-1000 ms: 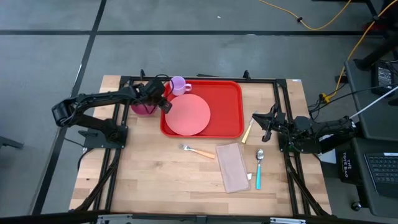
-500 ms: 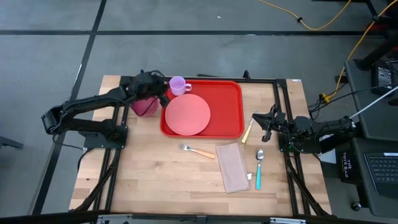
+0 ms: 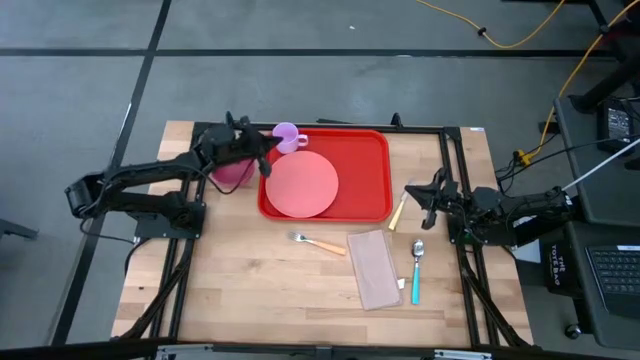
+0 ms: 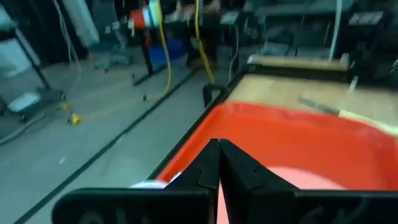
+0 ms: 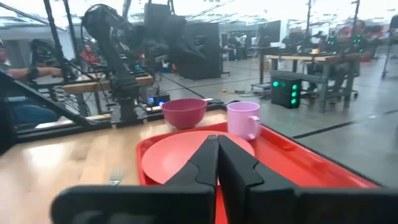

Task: Set up tray
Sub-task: Put the purple bowl on the pink plate on the red serving tray

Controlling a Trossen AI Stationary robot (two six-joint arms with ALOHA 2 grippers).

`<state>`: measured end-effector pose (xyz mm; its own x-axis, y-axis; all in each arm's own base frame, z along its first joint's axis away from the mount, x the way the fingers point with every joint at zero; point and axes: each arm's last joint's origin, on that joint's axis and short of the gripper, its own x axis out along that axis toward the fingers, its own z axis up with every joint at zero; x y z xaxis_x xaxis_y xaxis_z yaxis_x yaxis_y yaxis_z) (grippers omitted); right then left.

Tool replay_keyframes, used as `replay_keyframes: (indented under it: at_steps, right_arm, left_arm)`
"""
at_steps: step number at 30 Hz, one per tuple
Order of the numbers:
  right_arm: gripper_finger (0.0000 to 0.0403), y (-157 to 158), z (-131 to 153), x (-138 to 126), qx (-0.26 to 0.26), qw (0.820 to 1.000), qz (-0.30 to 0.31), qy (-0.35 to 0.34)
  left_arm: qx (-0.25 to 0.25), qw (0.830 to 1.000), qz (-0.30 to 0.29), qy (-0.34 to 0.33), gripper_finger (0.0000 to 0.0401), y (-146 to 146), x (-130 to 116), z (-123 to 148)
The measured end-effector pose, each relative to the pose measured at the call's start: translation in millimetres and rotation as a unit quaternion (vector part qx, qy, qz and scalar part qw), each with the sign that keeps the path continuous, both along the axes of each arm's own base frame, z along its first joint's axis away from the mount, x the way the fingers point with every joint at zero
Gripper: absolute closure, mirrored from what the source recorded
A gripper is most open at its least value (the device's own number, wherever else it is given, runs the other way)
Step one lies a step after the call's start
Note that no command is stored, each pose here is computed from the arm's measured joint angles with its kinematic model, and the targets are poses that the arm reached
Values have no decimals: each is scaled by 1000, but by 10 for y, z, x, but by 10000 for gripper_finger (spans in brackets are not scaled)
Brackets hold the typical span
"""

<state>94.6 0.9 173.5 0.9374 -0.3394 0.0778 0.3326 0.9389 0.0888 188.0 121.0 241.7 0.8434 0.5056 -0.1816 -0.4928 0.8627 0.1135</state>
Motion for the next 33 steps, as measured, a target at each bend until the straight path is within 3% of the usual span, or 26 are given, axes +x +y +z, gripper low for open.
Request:
replay_keyframes:
  at_steps: [4, 10, 17, 21, 25, 33]
  right_arm:
    - [389, 10, 0, 3, 1, 1000, 19, -1]
    - [396, 11, 0, 4, -1, 1000, 21, 0]
    - [356, 9, 0, 3, -3, 1000, 18, 0]
    - [352, -5, 4, -2, 2, 1000, -7, -2]
    - [355, -8, 3, -3, 3, 1000, -13, -2]
    - [355, -20, 1, -8, 4, 999, -36, -1]
  left_arm:
    - [-8, 1000, -24, -13, 399, -59, -60, -112]
    - [-11, 999, -24, -19, 400, -108, -136, -54]
    - [2, 999, -25, -30, 396, -139, -182, 11]
    - [12, 1000, -23, -2, 399, -149, -203, -16]
    - [-9, 1000, -7, 20, 400, -182, -271, -28]
    - [-76, 993, 48, 80, 400, -233, -318, 252]
